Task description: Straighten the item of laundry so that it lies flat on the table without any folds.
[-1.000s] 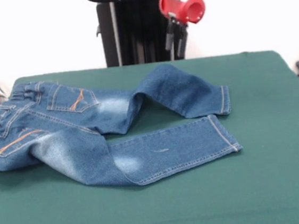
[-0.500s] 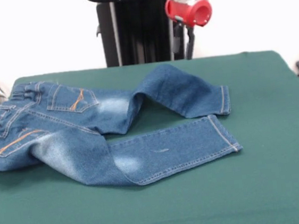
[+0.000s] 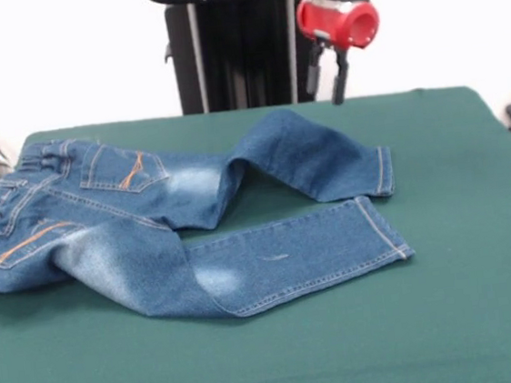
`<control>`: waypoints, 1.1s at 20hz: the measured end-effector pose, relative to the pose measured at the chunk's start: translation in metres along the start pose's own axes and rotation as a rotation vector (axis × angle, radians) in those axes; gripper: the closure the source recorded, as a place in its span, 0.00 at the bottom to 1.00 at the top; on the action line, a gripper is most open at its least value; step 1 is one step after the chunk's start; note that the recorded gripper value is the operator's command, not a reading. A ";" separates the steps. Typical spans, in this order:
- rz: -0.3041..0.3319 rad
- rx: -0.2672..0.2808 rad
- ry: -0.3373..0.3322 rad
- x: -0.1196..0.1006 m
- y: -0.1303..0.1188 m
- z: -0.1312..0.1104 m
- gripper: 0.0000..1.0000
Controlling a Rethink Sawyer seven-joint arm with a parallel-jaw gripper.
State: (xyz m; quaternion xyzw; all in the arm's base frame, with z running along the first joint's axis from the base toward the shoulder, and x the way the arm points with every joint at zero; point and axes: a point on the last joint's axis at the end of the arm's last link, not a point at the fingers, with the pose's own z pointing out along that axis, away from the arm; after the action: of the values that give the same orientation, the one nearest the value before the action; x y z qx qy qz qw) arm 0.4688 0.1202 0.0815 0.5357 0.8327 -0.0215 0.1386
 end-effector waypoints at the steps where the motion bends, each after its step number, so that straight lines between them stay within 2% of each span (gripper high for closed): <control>1: -0.001 0.003 -0.003 0.001 0.002 0.003 0.00; 5: 0.005 0.019 -0.018 -0.002 0.010 0.018 0.00; 6: 0.009 0.031 -0.028 -0.004 0.014 0.029 0.00; 16: 0.039 0.066 -0.090 -0.021 0.037 0.079 0.00; 22: 0.040 0.101 -0.107 -0.018 0.058 0.092 0.00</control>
State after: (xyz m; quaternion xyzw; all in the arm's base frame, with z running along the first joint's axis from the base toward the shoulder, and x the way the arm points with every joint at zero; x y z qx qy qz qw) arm 0.5468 0.1121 0.0041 0.5568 0.8110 -0.0893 0.1559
